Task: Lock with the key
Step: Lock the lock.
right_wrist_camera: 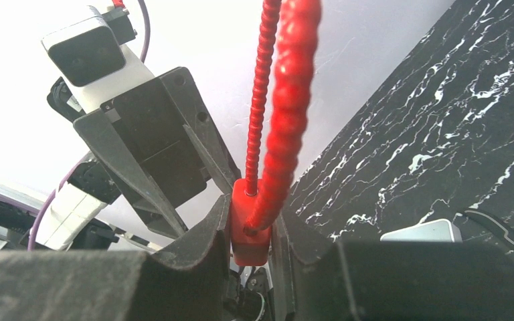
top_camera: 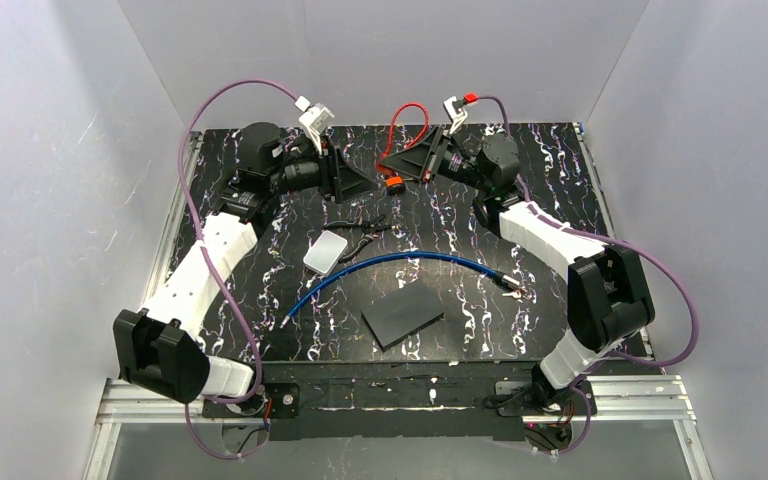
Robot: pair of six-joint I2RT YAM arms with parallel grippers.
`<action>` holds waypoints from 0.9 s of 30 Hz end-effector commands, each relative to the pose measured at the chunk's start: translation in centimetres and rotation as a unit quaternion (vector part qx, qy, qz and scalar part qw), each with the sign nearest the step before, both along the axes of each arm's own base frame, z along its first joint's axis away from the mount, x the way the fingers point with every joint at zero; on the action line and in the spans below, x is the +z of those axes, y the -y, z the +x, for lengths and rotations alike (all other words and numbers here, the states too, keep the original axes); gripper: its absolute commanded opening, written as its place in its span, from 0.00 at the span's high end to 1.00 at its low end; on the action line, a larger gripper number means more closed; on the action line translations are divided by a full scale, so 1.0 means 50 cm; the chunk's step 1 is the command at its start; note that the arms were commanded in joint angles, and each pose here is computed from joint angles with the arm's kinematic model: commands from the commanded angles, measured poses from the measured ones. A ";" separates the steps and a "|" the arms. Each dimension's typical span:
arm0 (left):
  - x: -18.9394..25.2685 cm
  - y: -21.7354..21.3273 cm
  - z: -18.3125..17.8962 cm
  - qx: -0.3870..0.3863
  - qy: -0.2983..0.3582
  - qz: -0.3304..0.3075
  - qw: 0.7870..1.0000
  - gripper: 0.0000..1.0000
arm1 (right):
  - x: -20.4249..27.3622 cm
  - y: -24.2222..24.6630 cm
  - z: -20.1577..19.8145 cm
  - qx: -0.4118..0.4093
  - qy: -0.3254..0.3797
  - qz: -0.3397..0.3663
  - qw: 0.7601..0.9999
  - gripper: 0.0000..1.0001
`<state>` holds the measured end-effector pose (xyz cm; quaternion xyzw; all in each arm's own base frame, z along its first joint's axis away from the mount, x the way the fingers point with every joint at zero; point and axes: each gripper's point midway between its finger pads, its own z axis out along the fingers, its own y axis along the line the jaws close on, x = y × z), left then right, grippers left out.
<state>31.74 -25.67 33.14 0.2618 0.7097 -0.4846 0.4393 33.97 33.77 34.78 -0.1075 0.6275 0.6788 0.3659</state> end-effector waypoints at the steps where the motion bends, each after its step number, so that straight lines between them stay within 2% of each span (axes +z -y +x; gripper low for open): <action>1: 0.021 0.013 0.001 -0.006 0.028 0.003 1.000 0.54 | 0.055 -0.002 -0.029 0.012 0.049 0.031 0.998 0.99; 11: 0.010 0.022 0.007 -0.003 0.020 0.007 1.000 0.56 | 0.057 -0.016 -0.053 0.030 0.058 0.034 0.997 0.99; 20: 0.009 0.023 0.010 0.007 -0.012 -0.011 1.000 0.84 | 0.059 -0.015 -0.067 0.041 0.067 0.038 0.996 0.99; 27: 0.018 0.024 0.000 -0.010 -0.039 -0.035 0.999 0.98 | 0.075 -0.008 -0.092 0.058 0.089 0.058 0.993 0.99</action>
